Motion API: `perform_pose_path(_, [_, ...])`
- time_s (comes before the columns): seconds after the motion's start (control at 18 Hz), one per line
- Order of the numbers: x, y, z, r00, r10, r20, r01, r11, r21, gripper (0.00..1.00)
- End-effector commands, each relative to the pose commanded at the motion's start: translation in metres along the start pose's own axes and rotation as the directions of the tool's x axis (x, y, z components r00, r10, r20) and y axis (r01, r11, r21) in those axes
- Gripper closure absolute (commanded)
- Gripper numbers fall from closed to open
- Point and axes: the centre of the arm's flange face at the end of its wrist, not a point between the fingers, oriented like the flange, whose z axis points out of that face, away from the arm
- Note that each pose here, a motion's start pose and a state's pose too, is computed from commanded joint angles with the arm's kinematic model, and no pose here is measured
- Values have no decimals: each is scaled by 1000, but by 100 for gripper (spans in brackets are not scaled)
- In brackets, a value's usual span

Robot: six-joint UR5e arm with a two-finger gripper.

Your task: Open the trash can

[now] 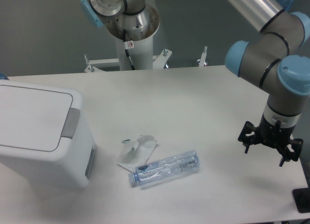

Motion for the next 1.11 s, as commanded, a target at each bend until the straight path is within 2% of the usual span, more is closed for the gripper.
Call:
perform_pose_path(0.67, [8, -4, -5, 1000, -24, -5, 24, 1000, 14, 0])
perform_pose_path(0.89, [22, -2, -12, 997, -80, -17, 80, 996, 24, 0])
perform_pose_path(1.11, [40, -8, -19, 973, -220, -70, 225, 970, 90, 0])
